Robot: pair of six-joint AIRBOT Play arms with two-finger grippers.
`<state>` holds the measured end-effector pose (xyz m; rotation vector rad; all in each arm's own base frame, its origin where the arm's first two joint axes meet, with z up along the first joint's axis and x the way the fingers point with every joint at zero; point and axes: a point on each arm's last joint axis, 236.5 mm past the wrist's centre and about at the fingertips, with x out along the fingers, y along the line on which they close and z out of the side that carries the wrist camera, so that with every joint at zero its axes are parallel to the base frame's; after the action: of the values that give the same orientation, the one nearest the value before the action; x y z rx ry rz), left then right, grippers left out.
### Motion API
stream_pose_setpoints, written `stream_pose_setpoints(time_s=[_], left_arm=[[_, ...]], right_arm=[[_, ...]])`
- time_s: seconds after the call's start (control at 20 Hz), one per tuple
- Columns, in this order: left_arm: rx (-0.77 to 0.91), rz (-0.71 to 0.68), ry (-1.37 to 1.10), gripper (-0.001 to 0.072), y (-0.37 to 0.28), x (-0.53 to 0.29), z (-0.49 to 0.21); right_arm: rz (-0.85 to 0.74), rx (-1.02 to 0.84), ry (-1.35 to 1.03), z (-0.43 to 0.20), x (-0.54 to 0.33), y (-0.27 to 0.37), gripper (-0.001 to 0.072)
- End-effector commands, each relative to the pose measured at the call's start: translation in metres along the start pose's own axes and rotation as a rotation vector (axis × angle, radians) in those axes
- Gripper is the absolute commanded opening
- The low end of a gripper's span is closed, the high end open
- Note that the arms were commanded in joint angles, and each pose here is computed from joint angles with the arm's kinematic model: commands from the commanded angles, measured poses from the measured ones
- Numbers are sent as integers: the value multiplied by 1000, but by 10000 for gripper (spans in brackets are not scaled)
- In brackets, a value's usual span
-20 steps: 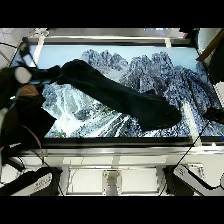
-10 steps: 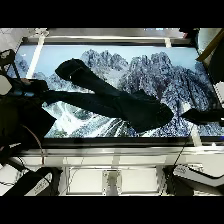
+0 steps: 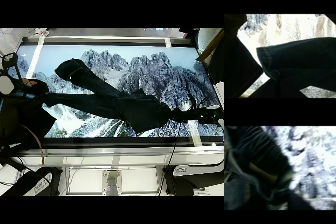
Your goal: Fold the clothes and pants, and hang the long-sleeved shirts on hangers.
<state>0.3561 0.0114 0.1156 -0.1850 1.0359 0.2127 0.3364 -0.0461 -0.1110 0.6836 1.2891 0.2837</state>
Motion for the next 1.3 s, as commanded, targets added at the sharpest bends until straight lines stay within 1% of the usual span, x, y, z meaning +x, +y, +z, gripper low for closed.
stream_pose_setpoints(time_s=[0.0,0.1,0.2,0.35,0.45,0.6,0.75,0.9,1.1,1.25], left_arm=[[6,20,-3,25,4,3,2],[17,60,-49,24,16,-12,12],[61,101,-88,24,28,-38,21],[178,178,-21,24,50,-67,6],[177,235,14,24,64,-74,-3],[184,323,-5,23,84,-79,4],[206,352,68,22,91,-74,-7],[226,384,235,23,93,-48,-26],[309,431,453,23,99,16,-38],[317,458,602,23,110,67,-53]], right_arm=[[74,-55,-13,15,-13,26,36],[94,-127,-13,22,-48,44,36],[61,-186,-37,28,-99,56,36],[-146,-207,-121,26,-178,45,36],[-272,-189,-186,18,-216,32,36],[-345,-88,-228,6,-241,13,36],[-330,-6,-207,-8,-232,-1,36],[-295,73,-95,-43,-188,-22,36],[-364,176,40,-108,-123,-74,36],[-410,218,27,-122,-103,-93,36]])
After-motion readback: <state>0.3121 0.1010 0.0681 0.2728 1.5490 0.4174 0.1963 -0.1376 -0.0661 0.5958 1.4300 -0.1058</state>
